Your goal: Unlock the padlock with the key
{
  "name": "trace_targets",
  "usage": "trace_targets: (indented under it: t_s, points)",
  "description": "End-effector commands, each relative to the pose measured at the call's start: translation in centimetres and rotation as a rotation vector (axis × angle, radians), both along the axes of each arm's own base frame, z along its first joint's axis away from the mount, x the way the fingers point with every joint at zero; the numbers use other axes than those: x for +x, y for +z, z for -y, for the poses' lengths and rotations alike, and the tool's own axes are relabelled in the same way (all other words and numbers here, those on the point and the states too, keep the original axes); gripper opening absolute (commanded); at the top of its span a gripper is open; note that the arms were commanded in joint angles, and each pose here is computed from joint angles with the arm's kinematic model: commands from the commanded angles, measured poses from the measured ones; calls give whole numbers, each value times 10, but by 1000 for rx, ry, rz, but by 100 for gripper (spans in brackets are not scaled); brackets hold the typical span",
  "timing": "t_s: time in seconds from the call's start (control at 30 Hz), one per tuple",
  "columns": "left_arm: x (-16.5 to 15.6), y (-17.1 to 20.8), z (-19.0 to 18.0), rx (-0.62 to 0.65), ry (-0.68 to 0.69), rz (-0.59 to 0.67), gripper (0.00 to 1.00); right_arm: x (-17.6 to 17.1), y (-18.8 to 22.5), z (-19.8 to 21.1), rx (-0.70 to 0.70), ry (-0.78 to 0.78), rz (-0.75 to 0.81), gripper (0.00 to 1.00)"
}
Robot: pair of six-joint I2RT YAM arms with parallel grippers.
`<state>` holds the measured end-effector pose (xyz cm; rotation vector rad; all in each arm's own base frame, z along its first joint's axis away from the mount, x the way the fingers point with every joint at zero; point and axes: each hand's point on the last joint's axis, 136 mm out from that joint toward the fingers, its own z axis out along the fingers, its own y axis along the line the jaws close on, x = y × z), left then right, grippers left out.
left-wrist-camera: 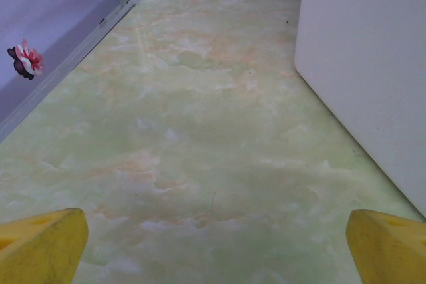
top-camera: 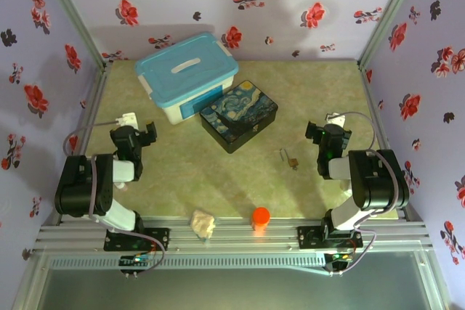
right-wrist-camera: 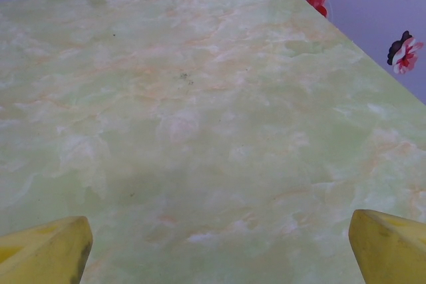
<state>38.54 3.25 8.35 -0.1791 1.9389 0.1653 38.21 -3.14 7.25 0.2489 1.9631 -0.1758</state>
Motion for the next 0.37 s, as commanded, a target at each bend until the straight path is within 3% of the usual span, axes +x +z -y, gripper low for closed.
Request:
trace_targets:
  t_s: [0.0,0.33]
  points:
    - [6,15,-7,42,48,54,100,8,17,4,7,-31,67,99]
    - [6,16,-7,45,54,56,100,11,15,-4,27,32,53,99]
